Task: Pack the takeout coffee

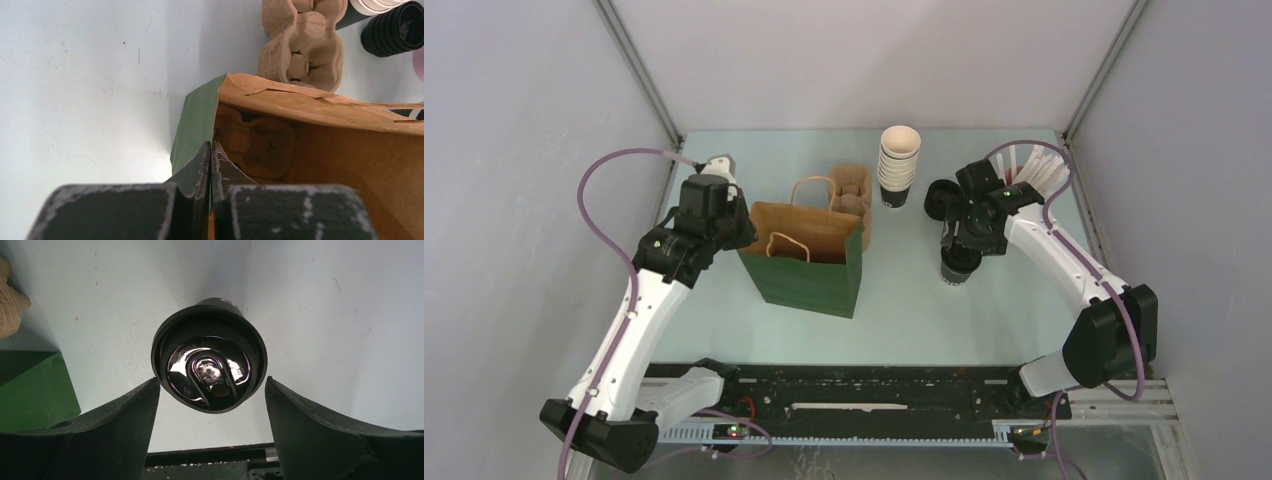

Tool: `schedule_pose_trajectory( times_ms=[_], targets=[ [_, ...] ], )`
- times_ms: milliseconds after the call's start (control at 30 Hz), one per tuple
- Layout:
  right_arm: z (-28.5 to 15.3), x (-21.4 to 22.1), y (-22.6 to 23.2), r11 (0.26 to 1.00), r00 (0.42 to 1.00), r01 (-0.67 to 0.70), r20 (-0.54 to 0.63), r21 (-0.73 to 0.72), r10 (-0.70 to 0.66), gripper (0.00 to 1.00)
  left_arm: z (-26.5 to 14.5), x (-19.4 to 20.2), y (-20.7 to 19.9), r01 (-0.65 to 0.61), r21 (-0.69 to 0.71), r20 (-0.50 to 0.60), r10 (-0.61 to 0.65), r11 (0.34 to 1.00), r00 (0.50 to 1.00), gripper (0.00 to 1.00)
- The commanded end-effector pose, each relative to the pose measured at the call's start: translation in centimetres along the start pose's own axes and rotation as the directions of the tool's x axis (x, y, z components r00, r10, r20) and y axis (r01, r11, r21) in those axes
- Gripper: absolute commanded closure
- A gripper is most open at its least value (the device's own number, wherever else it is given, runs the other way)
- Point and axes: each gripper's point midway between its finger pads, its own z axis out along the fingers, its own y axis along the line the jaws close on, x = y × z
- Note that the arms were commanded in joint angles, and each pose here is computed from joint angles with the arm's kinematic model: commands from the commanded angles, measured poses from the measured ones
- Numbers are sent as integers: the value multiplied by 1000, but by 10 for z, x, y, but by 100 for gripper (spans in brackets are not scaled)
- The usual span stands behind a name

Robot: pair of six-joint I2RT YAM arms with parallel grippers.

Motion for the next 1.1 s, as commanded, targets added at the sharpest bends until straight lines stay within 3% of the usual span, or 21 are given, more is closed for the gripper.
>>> schedule_pose_trajectory(
  times_ms=[0, 367, 633, 1067],
  targets=[
    [-10, -15, -1, 1000, 998, 13, 60, 16, -14, 13, 0, 4, 0, 12, 11, -3, -12, 1000, 1000, 95],
    [2, -16, 5, 999, 998, 32, 48, 12, -32, 19, 0, 4, 1, 11, 10, -2, -11, 1000, 1000, 96],
    [1, -12, 10, 997, 996, 74, 47, 11, -74, 9, 0, 5, 1, 6, 10, -2, -6, 1000, 1000, 96],
    [-12, -19, 8, 996, 992, 87, 95, -6, -86, 7, 1, 5, 0, 3, 13, -9, -3, 1000, 1000, 96]
  ],
)
